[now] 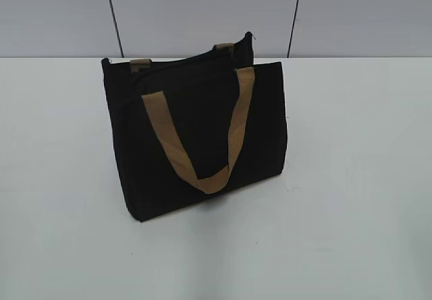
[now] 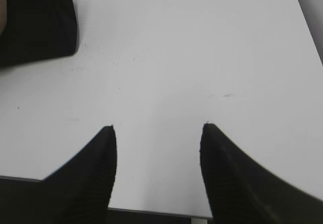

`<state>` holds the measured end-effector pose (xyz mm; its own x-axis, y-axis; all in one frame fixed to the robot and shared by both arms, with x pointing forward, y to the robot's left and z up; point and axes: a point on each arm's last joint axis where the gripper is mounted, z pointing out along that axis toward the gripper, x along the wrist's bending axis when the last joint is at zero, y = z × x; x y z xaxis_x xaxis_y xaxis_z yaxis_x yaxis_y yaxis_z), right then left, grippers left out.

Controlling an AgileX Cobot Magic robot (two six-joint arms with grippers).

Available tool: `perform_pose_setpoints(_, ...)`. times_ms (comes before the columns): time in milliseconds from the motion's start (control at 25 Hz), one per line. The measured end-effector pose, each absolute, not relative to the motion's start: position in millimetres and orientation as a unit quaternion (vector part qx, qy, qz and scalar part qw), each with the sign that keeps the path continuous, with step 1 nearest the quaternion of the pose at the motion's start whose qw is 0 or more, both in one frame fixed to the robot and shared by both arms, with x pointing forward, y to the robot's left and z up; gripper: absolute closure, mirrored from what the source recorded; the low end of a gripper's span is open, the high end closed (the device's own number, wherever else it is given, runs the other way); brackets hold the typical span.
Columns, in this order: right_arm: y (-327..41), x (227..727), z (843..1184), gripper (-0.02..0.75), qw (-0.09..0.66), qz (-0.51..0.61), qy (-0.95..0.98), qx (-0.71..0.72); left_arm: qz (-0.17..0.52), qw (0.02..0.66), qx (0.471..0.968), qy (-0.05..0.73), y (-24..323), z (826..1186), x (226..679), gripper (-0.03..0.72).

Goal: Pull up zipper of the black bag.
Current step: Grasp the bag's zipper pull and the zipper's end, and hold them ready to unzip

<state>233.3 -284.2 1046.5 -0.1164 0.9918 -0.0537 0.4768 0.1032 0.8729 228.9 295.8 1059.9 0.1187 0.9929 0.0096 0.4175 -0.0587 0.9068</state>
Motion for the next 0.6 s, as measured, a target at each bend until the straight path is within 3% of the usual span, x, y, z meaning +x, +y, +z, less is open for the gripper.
perform_pose_setpoints(600, -284.1, 233.3, 1046.5, 0.321, 0.354, 0.364, 0.653, 0.562, 0.360, 0.400, 0.632, 0.558, 295.8, 1059.9, 228.9, 0.456)
